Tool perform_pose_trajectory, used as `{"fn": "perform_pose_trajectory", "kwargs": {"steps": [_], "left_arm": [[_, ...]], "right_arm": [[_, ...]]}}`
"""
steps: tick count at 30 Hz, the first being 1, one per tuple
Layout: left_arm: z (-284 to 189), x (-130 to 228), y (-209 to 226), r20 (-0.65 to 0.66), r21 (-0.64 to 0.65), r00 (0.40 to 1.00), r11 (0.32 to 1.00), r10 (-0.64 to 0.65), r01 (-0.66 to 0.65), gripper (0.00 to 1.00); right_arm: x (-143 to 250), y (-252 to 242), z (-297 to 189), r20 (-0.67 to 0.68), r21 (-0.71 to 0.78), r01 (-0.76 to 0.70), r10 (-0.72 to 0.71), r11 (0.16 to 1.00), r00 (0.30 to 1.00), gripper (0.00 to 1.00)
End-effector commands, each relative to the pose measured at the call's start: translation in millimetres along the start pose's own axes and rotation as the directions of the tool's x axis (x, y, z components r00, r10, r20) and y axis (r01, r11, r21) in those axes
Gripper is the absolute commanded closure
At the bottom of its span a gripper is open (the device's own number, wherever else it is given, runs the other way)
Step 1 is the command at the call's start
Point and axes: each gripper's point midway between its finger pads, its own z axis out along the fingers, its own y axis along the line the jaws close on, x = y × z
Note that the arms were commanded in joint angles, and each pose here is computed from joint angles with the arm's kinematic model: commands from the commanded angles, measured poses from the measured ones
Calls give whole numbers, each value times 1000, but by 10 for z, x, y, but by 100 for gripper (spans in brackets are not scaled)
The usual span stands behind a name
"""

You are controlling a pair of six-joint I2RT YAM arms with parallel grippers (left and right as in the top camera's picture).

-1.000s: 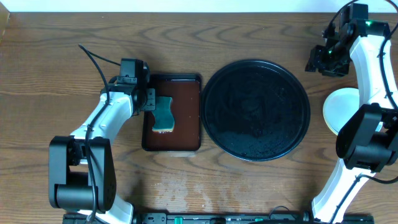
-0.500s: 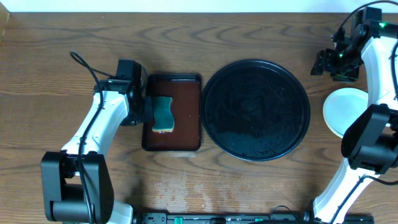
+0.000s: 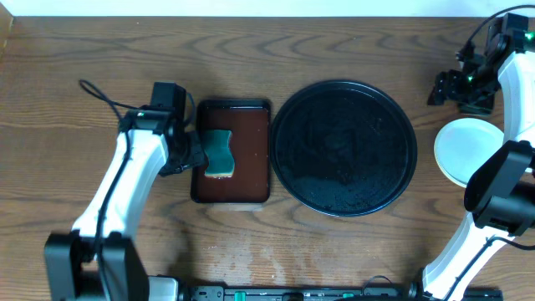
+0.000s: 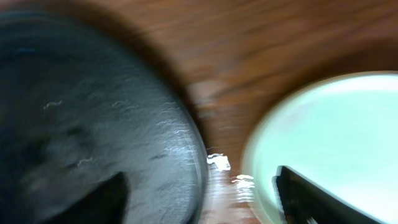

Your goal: Clean dirty plates on tray and stack at the side

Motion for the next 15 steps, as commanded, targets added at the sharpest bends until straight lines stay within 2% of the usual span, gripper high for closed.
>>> {"fn": "perform_pose_trajectory", "kwargs": {"steps": [1, 3, 5, 6, 7, 10, 15], "left_arm": [[-306, -164, 63, 133, -2, 988, 997, -77, 78, 42], [-397, -225, 95, 185, -8, 979, 996, -81, 84, 40], [-447, -270, 118, 217, -15, 973, 996, -84, 89, 40], [-455, -280, 120, 223, -16, 971, 996, -84, 90, 40], [-457, -289, 129, 228, -20, 970, 995, -88, 94, 40], [-451, -329, 181, 247, -52, 965, 993, -86, 102, 54], [-438, -383, 229, 262, -65, 960, 991, -96, 116, 53]], "right_arm": [[66, 820, -228, 44, -335, 142, -136, 931, 990, 39], [223, 1056, -196, -2, -377, 175, -190, 910, 982, 55], [409, 1272, -129, -63, -390, 196, -238, 900, 969, 89], [511, 1378, -87, -95, -395, 206, -262, 895, 960, 99], [636, 1498, -38, -133, -401, 217, -291, 890, 948, 99], [1065, 1843, 142, -246, -420, 257, -382, 870, 891, 99], [1859, 2282, 533, -399, -439, 335, -515, 834, 758, 99]]}}
